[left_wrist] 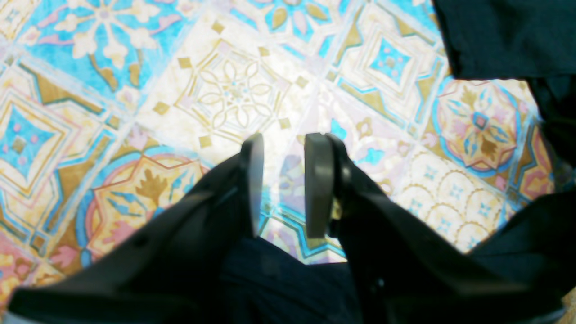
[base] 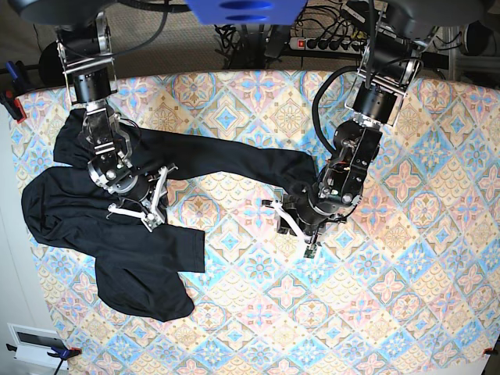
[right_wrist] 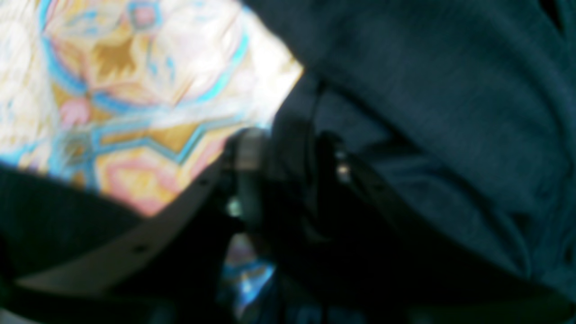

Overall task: Layout the t-shirt on the table in an organized manner, then fold the t-shirt properly
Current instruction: 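Lift the shirt fabric with the right gripper and reposition it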

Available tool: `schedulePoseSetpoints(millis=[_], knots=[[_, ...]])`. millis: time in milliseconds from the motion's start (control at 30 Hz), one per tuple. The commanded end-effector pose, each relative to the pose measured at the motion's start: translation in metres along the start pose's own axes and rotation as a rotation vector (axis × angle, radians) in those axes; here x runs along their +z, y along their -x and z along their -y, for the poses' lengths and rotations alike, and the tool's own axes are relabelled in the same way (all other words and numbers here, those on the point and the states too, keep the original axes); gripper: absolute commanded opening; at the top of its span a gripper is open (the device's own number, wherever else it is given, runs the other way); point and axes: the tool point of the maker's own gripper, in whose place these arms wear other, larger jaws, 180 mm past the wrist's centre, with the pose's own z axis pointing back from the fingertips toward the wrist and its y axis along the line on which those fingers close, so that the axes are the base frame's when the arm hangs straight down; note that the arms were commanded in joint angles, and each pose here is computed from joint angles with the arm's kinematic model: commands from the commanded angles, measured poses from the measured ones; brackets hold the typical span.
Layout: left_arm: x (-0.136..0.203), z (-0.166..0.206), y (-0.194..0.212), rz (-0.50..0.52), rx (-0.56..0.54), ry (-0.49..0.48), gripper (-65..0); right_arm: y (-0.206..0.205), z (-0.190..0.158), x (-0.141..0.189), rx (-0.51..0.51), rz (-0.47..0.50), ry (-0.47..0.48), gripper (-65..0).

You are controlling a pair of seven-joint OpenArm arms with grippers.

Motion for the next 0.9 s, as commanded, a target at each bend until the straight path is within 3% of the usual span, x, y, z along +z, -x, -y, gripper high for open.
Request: schedulePoseSetpoints(millis=[0, 100, 333, 533, 733, 867], knots=[[0.004, 0.0, -0.024, 0.06, -0.015, 0.003, -50.7, -0.013, 0.008, 0.007, 0.011, 0.032, 0.005, -53.9], [0.005, -0.007, -0.023, 0.057, -0.02, -0.008, -51.3, -0.015, -0.012, 0.019, 0.012, 0.04, -0.029, -64.5], [0.016, -0.022, -0.022, 0.065, -0.05, -0.035, -51.3, -0.054, -0.046, 0.056, 0.085, 0.166, -0.049, -65.0], [0.02, -0.025, -0.017, 0.062, -0.048, -0.038, -51.3, -0.068, -0.061, 0.074, 0.131, 0.185, -0.061, -65.0], [0.033, -0.044, -0.016, 0.093, 0.006, -0.074, -51.3, -0.041, -0.133, 0.103, 0.14, 0.184, -0.2, -65.0], [0.039, -0.058, -0.018, 0.106, 0.029, -0.101, -51.3, -0.042, -0.205, 0.129, 0.2, 0.229, -0.4, -65.0]])
